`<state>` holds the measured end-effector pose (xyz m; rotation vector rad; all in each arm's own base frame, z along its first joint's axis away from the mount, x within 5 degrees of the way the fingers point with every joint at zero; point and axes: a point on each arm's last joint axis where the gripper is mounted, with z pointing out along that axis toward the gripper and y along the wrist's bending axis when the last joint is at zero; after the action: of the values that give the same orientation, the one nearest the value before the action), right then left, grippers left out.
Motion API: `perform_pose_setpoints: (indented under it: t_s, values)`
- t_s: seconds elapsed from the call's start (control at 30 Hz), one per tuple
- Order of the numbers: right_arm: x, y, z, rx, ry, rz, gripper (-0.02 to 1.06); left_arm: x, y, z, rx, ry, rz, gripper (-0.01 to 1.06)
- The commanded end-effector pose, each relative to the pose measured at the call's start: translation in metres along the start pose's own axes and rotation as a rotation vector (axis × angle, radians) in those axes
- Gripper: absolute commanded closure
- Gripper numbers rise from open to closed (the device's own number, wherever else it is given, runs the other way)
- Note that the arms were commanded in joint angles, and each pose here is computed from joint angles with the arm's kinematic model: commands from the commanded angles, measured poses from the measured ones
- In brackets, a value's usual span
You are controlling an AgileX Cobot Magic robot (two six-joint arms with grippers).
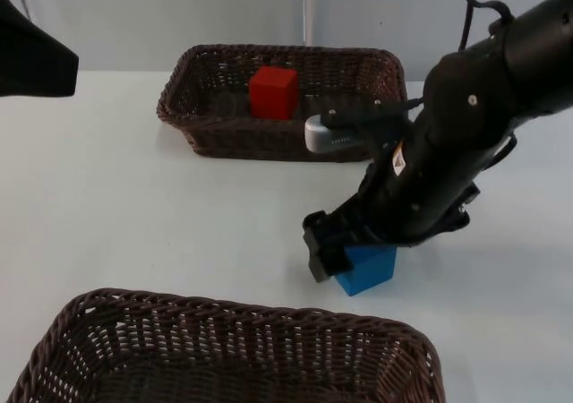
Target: Pick up one cube with the left hand and place it into the upper basket. Pick up one cube with the right hand and place it into the lower basket.
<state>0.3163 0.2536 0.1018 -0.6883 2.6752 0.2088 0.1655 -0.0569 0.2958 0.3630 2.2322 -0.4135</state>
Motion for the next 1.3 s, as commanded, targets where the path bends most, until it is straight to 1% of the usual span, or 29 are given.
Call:
perform_pose_setpoints:
  t_s: [0.0, 0.13, 0.2, 0.27, 0.3, 0.33, 0.4, 0.5, 0.53, 0.57, 0.6, 0.73, 0.77, 0.8, 0.83, 1.0, 1.03, 1.17, 1.27]
  values:
    - [-0.004, 0.004, -0.001, -0.007, -0.029, -0.008, 0.02, 0.001, 0.000, -0.001, -0.002, -0.006, -0.007, 0.09]
    - [-0.003, 0.004, 0.000, -0.006, -0.026, -0.008, 0.05, 0.001, 0.000, -0.001, -0.002, -0.006, -0.007, 0.09]
    - [-0.003, 0.004, 0.000, -0.006, -0.026, -0.008, 0.09, 0.001, 0.000, -0.001, -0.002, -0.006, -0.007, 0.09]
    - [-0.003, 0.004, 0.000, -0.006, -0.023, -0.008, 0.21, 0.001, 0.000, -0.001, -0.002, -0.006, -0.007, 0.09]
    - [-0.003, 0.003, 0.000, -0.005, -0.020, -0.008, 0.30, 0.001, 0.000, -0.001, -0.002, -0.006, -0.007, 0.09]
    - [-0.003, 0.003, 0.000, -0.005, -0.020, -0.008, 0.30, 0.001, 0.000, -0.001, -0.002, -0.006, -0.007, 0.09]
    - [-0.003, 0.003, 0.000, -0.004, -0.018, -0.008, 0.49, 0.001, 0.000, -0.001, -0.002, -0.006, -0.007, 0.09]
    - [-0.005, 0.004, -0.005, -0.007, -0.029, -0.008, 0.87, 0.001, 0.000, -0.001, -0.002, -0.006, -0.007, 0.09]
    - [-0.005, 0.004, -0.005, -0.007, -0.029, -0.008, 0.87, 0.001, 0.000, -0.001, -0.002, -0.006, -0.007, 0.09]
    - [-0.007, 0.004, -0.010, -0.009, -0.043, -0.008, 0.97, 0.001, 0.000, -0.001, -0.002, -0.006, -0.007, 0.09]
    - [-0.010, 0.004, -0.016, -0.012, -0.059, -0.007, 1.04, 0.001, 0.000, -0.001, -0.002, -0.006, -0.007, 0.09]
    - [-0.018, 0.005, -0.042, -0.020, -0.111, -0.013, 1.05, 0.001, 0.000, -0.001, -0.003, -0.005, -0.005, 0.09]
    - [-0.023, 0.006, -0.060, -0.023, -0.139, -0.015, 1.05, 0.001, 0.000, -0.001, -0.005, -0.004, -0.002, 0.09]
    - [-0.025, 0.006, -0.071, -0.025, -0.153, -0.015, 1.05, 0.001, 0.000, -0.001, -0.005, -0.004, -0.002, 0.09]
    - [-0.025, 0.006, -0.071, -0.025, -0.153, -0.015, 1.05, 0.001, 0.000, -0.001, -0.005, -0.004, -0.002, 0.09]
    - [-0.029, 0.005, -0.129, -0.030, -0.224, -0.016, 1.05, 0.001, 0.001, -0.001, -0.006, -0.004, 0.000, 0.09]
    - [-0.029, 0.005, -0.129, -0.030, -0.224, -0.016, 1.05, 0.001, 0.001, -0.001, -0.006, -0.004, 0.000, 0.09]
    - [-0.028, 0.004, -0.155, -0.030, -0.243, -0.018, 1.05, 0.001, 0.001, -0.001, -0.006, -0.004, 0.000, 0.09]
    - [-0.027, 0.003, -0.162, -0.031, -0.247, -0.019, 1.05, 0.001, 0.001, -0.001, -0.006, -0.004, 0.000, 0.09]
